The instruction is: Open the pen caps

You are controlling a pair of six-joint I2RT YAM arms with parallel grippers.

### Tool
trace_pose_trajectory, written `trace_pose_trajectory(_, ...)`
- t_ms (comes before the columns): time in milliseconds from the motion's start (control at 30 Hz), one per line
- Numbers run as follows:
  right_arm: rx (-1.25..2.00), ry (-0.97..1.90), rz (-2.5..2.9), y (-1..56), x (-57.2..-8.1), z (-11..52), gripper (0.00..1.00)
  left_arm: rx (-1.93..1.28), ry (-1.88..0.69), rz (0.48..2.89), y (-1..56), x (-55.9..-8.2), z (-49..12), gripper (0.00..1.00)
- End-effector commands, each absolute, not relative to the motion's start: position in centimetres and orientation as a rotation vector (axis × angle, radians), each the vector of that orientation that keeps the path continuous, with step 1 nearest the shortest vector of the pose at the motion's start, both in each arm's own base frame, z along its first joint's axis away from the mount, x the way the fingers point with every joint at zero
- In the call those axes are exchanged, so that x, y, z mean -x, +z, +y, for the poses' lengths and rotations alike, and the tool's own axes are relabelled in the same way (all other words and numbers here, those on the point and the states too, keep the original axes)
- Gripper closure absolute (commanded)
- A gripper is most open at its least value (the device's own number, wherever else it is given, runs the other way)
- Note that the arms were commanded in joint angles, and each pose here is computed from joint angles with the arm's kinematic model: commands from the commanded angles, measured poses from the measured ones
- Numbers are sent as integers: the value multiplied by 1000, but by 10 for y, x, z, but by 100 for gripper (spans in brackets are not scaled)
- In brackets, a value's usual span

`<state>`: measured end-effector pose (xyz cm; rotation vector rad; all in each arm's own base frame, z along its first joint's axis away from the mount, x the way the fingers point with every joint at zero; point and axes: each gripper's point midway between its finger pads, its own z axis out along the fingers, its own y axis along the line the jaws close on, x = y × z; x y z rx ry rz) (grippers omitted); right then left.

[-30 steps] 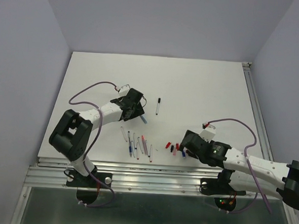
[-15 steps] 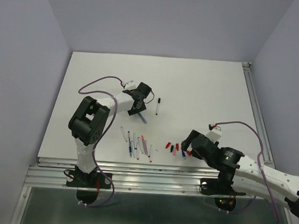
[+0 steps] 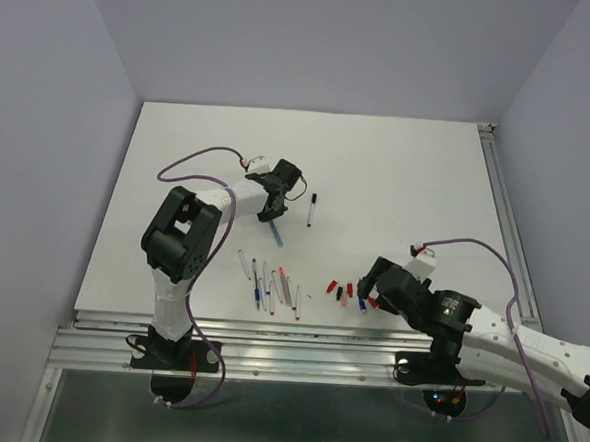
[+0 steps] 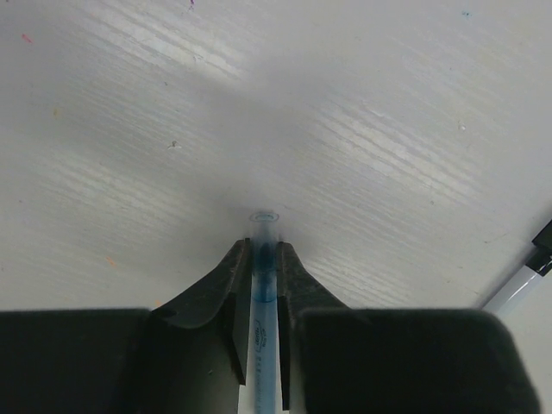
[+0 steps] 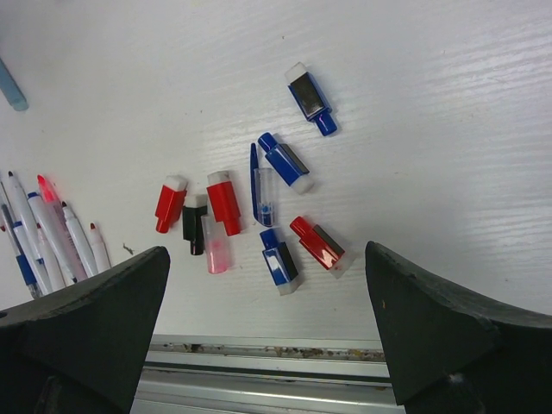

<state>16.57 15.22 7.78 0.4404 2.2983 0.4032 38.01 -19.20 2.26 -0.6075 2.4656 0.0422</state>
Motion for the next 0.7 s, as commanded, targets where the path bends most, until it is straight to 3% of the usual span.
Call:
trace_pose_trajectory(0,-440,410,2259,84,-173,154,0,597,92,2517,10,-372,-186,95)
trace_pose_trajectory(67,-429,431,2255,88,-172,156,0,598,82,2511,14,-372,-186,100)
trace_pose_trajectory(300,-266,603,2245,110,-169,184,0,588,-66,2446,54,-375,-197,100)
trace_pose_trajectory(467,-48,826,2197,137,-163,225,0,583,-287,2378,89,-356,-203,100)
trace_pose_trajectory(667,129,974,2162,155,-163,271,0,612,-431,2368,89,-311,-201,100)
